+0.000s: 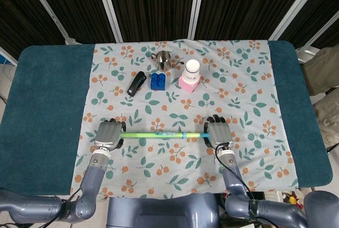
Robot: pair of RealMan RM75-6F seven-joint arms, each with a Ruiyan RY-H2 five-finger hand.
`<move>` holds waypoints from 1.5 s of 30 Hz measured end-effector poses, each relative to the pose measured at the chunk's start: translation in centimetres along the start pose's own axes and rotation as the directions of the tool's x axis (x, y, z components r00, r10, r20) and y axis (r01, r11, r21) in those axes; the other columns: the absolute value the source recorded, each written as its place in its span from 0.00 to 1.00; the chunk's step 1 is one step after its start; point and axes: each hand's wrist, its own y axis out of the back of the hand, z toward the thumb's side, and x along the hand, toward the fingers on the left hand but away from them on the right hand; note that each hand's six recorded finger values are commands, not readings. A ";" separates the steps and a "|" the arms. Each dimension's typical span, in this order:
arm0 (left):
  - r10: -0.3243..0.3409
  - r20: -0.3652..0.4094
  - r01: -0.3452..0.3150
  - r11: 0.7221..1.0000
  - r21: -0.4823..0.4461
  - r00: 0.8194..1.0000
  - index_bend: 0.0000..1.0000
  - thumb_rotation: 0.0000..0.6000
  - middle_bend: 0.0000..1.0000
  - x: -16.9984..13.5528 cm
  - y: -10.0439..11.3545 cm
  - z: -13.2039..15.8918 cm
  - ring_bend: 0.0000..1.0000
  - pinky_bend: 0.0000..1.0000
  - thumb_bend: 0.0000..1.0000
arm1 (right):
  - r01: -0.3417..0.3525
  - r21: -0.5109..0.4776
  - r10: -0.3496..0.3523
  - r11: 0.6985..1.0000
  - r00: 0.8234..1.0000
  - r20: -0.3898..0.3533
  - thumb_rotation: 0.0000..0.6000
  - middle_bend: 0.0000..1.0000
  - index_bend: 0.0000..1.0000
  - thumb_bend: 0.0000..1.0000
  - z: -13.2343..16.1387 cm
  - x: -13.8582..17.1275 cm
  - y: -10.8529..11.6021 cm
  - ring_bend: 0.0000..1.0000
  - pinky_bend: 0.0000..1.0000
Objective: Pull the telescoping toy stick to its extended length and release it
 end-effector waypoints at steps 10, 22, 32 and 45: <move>-0.008 -0.008 0.008 1.000 -0.005 1.000 0.53 1.00 0.45 0.2 -0.4 -0.4 0.25 0.34 0.39 | 0.004 0.017 -0.004 1.000 1.000 -0.014 1.00 0.21 0.64 0.39 0.2 0.1 -0.1 0.11 0.16; -0.005 0.007 0.005 1.000 -0.003 1.000 0.53 1.00 0.45 0.2 -0.3 0.1 0.25 0.34 0.39 | 0.016 0.015 -0.016 1.000 1.000 -0.016 1.00 0.21 0.65 0.39 0.3 -0.1 0.4 0.11 0.16; -0.005 0.002 0.005 1.000 -0.005 1.000 0.53 1.00 0.45 0.2 -0.3 -0.1 0.25 0.34 0.40 | 0.013 0.014 -0.013 1.000 1.000 -0.016 1.00 0.21 0.65 0.40 0.4 -0.1 0.2 0.11 0.16; -0.003 0.001 0.003 1.000 -0.003 1.000 0.53 1.00 0.45 0.1 -0.1 -0.4 0.25 0.34 0.39 | 0.025 0.032 -0.024 0.999 1.000 -0.016 1.00 0.21 0.66 0.41 0.3 -0.1 0.4 0.11 0.16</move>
